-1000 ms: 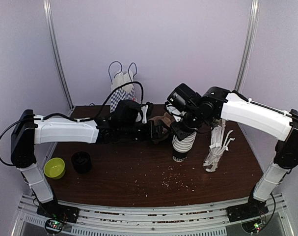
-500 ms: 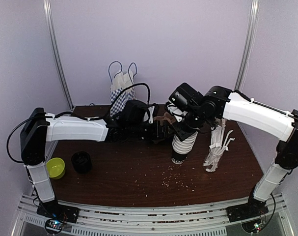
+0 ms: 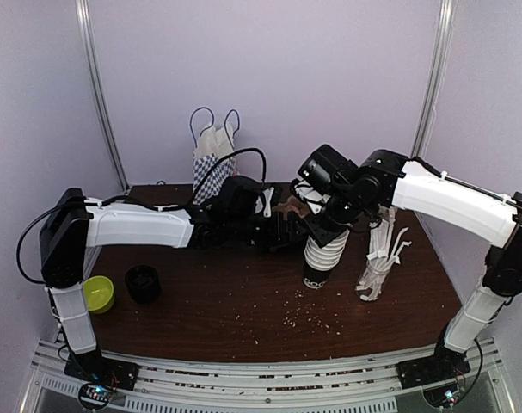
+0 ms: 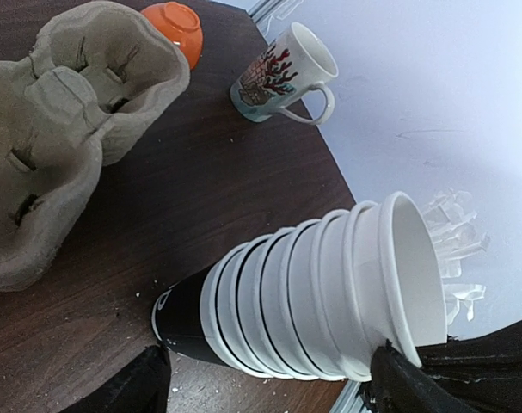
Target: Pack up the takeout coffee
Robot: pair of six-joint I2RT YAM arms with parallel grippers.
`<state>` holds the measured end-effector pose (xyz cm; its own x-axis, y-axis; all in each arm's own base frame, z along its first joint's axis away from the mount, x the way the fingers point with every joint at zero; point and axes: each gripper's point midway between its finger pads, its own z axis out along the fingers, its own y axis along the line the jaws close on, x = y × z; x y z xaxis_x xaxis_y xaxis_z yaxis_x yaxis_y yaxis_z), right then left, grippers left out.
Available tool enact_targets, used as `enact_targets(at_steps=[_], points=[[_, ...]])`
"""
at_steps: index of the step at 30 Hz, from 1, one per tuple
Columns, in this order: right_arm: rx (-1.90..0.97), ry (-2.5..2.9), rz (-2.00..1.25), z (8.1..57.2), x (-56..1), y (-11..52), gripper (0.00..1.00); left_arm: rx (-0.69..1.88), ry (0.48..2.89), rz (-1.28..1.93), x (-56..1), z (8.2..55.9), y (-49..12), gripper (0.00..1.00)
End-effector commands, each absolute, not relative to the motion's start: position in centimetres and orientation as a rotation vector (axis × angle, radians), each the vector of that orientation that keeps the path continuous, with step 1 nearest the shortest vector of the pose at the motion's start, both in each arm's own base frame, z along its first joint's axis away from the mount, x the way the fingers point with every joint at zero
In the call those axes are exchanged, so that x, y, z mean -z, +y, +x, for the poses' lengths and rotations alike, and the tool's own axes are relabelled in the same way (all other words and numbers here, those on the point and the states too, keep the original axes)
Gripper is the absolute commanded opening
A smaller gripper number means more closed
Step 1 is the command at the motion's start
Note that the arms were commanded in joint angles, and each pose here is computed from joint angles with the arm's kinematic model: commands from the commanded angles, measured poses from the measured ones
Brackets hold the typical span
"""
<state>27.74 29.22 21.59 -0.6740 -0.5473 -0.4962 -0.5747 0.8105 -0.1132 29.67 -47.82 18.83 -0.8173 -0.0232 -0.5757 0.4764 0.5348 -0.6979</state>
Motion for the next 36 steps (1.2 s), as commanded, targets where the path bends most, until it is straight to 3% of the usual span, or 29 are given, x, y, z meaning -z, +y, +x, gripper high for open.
enact_targets(at_steps=[1,36], points=[[-0.163,2.43,-0.856,27.0,-23.1,30.2,0.0,1.329,2.157,0.396,-20.6,29.8,-49.6,0.82],[-0.173,2.336,-0.749,27.7,-28.2,29.3,0.0,1.266,2.248,0.419,-16.9,29.5,-49.6,0.74]])
